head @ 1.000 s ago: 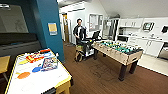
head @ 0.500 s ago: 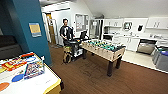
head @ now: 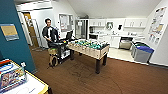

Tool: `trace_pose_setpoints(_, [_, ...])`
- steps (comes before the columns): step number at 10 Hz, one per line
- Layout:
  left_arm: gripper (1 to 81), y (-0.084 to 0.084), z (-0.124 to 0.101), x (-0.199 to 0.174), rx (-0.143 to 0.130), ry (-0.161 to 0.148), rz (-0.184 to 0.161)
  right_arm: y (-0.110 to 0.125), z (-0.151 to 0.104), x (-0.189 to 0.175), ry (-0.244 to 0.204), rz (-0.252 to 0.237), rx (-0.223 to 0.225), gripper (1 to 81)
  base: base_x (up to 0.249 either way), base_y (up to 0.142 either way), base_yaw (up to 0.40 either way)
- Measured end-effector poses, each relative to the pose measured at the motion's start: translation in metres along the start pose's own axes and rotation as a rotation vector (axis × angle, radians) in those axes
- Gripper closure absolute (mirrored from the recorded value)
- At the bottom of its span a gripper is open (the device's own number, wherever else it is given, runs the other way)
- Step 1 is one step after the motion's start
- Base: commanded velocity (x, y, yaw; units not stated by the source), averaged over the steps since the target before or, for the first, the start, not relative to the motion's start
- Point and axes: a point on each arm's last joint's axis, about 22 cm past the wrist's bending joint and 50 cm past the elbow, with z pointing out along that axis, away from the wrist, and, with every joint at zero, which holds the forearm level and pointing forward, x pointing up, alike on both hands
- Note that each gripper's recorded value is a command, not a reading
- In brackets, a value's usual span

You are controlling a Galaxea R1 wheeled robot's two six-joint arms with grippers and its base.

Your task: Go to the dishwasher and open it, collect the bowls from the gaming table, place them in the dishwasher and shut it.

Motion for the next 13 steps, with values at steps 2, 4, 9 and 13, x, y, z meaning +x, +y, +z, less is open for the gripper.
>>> trace_pose_setpoints(2, [81.1,-0.0010,-0.0003,-0.0006,0.001,-0.001,0.000,0.0006,-0.0001,0.0000,0.000,0.000,-0.001,81.1,0.000,0.000,-0.396])
trace_pose_setpoints(4, [81.1,-0.0018,-0.0006,-0.0012,0.002,-0.002,0.000,-0.0007,0.0002,0.0010,0.003,-0.001,0.001,81.1,0.000,0.000,-0.395])
trace_pose_setpoints(9, [81.1,-0.0030,-0.0009,0.0022,0.003,0.004,0.002,0.0000,0.0002,-0.0024,-0.003,0.000,-0.001,81.1,0.000,0.000,-0.304])
trace_pose_setpoints(13, [81.1,0.0008,-0.0021,-0.0017,-0.012,0.002,0.000,0.0007,0.0000,0.0019,0.004,-0.003,-0.002,81.1,0.000,0.000,0.000])
